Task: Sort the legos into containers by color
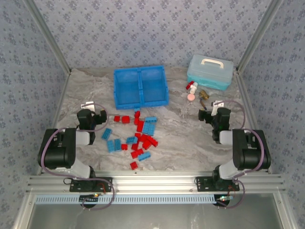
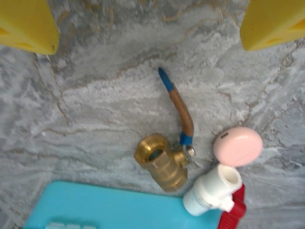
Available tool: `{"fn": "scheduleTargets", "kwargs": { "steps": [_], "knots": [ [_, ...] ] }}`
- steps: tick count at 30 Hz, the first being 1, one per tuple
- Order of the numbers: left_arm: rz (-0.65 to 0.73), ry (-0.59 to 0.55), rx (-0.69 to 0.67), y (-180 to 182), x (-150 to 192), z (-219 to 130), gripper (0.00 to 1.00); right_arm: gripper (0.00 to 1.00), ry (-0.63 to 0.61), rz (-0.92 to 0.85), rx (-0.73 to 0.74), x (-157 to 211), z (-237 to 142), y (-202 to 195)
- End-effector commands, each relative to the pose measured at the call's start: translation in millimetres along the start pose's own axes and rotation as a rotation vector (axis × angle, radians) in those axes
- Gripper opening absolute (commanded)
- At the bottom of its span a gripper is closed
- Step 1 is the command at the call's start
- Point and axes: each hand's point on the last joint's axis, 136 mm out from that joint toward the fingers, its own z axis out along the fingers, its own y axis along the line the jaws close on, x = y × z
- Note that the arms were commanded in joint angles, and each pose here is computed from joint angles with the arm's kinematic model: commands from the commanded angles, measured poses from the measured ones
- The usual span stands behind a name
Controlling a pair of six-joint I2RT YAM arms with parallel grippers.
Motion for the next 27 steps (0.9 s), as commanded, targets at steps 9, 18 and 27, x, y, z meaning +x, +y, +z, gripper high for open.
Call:
{"fn": "scheduleTargets", "kwargs": {
  "steps": [9, 18, 27],
  "knots": [
    [-0.013, -0.062, 0.020, -4, -21, 1, 0.99, 1.00, 0.126, 0.476, 0.195, -65, -118, -21],
    [-0.036, -0.060, 0.103, -19, -88, -58, 0.99, 1.00, 0.480, 0.242, -0.206, -59, -153, 100],
    [0.248, 0.118, 0.585, -109, -105, -164, 0.99, 1.00, 0.694, -0.057, -0.379, -26, -135, 222]
  ]
}}
